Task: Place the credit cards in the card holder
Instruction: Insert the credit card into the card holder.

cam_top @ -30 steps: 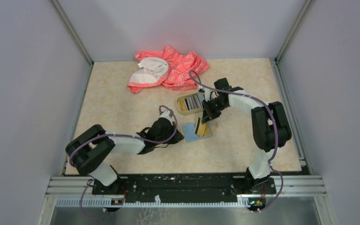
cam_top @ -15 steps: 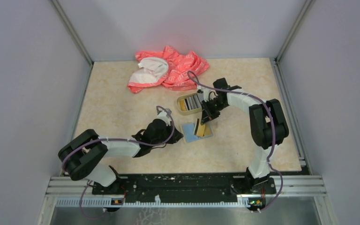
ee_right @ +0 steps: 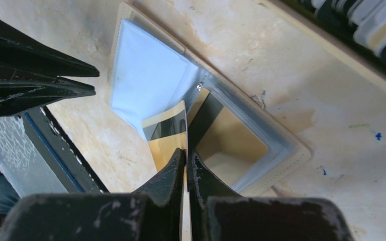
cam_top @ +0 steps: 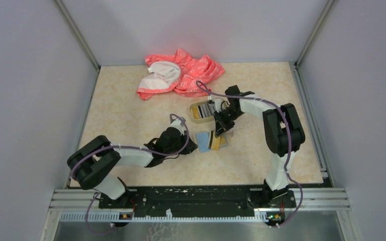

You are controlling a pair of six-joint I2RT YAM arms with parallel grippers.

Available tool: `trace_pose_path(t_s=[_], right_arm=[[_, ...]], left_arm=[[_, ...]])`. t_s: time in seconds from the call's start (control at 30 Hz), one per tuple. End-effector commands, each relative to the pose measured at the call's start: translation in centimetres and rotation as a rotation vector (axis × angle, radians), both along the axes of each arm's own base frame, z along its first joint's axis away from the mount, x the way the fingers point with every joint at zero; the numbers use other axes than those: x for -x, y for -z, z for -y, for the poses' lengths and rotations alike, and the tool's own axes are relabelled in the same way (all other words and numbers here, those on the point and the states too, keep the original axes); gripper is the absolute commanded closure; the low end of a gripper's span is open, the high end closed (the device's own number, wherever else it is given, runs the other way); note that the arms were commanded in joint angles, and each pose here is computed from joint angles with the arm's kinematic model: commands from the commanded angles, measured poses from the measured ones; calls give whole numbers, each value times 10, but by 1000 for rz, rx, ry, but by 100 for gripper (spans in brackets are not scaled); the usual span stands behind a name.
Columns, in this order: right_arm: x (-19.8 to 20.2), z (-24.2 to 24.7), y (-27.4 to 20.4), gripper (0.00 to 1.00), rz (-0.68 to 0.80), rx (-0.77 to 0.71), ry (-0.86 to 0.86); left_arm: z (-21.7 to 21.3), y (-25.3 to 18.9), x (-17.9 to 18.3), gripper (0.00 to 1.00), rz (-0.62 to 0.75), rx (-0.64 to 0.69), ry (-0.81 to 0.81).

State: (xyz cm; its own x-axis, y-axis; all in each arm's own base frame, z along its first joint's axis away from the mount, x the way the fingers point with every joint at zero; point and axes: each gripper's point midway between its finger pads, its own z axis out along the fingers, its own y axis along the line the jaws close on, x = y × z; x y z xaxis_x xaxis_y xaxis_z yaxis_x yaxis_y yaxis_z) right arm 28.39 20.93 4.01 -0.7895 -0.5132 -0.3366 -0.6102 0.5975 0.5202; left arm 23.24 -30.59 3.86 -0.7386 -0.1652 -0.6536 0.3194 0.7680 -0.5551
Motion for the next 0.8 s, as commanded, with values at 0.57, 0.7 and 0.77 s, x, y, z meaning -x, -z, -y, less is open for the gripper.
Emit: trace_pose_path(t_s=[0.57,0.7,0.77], right_arm=[[-11,-17,5,91,56,53,-110],[-12,-19,7,90,38,48,-117],[-12,-20,7,89,28,46,-120]], left_arm=[[16,11,-9,72,-42,-59,21],[16,11,-11,71,-42,-63,14],[15,11,-11,71,-43,-71,12]])
